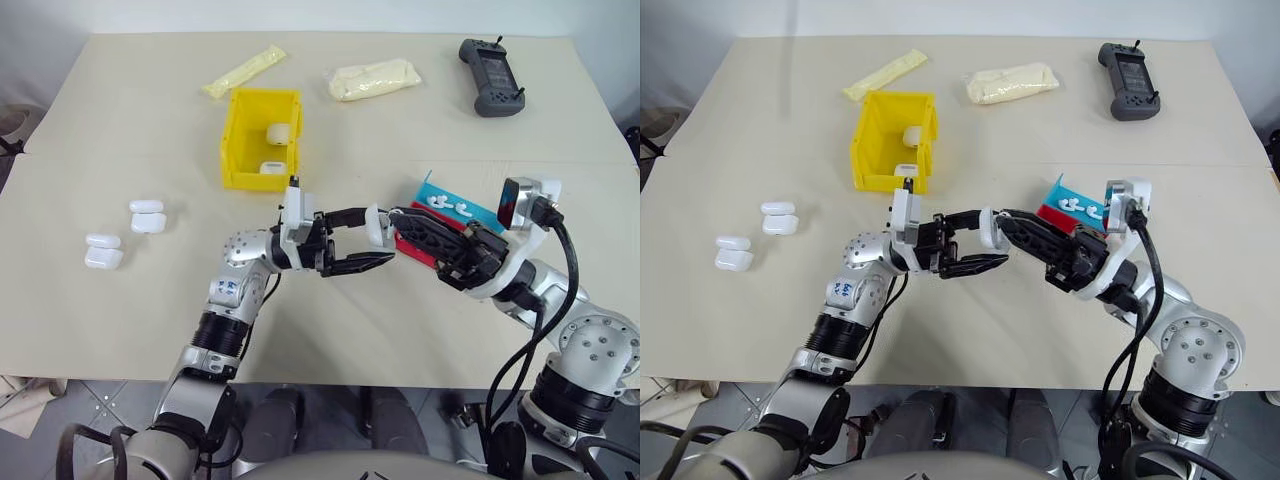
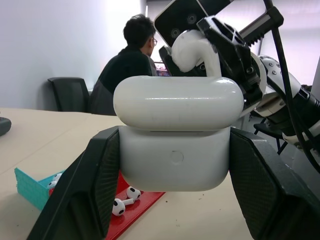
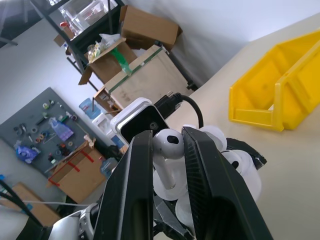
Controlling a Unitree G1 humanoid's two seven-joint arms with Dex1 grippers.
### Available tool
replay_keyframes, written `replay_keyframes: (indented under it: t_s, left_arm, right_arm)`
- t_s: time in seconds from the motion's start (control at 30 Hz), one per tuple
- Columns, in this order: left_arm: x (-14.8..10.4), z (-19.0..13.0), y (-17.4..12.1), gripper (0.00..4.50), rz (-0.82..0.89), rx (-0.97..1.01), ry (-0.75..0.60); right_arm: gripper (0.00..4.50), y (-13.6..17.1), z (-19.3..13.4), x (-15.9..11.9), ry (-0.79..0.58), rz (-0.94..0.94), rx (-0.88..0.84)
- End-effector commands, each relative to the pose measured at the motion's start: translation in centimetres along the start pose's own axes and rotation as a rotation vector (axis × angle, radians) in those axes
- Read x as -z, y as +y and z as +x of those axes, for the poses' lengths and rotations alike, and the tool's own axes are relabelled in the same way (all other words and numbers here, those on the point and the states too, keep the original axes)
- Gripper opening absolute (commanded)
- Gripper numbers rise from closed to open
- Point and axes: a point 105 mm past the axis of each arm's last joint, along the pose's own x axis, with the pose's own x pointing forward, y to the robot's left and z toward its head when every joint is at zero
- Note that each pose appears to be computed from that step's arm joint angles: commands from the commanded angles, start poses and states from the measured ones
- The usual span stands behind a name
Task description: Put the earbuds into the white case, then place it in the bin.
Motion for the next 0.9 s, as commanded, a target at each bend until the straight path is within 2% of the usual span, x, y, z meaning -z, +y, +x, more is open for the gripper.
replay_keyframes:
  t_s: [0.03,0.7,0.77,0.9]
  left_arm:
    - [-1.4,0.4,0.0,2.81,0.042,0.016,-0.038]
    - [-2.1,0.5,0.1,2.81,0.027,-0.005,-0.081]
    - [-2.2,0.6,0.2,2.81,0.03,-0.006,-0.085]
    - [-2.3,0.3,0.3,2.81,0.042,-0.015,-0.081]
  right_arm:
    - [0.5,0.5,0.1,-0.3,-0.025,-0.037,-0.012]
    - [0.5,-1.0,-0.5,1.8,-0.009,-0.03,0.055]
    - [1.21,-0.3,-0.3,2.0,0.039,-0.036,0.021]
    - [2.23,0.2,-0.4,0.6,0.045,-0.107,0.0]
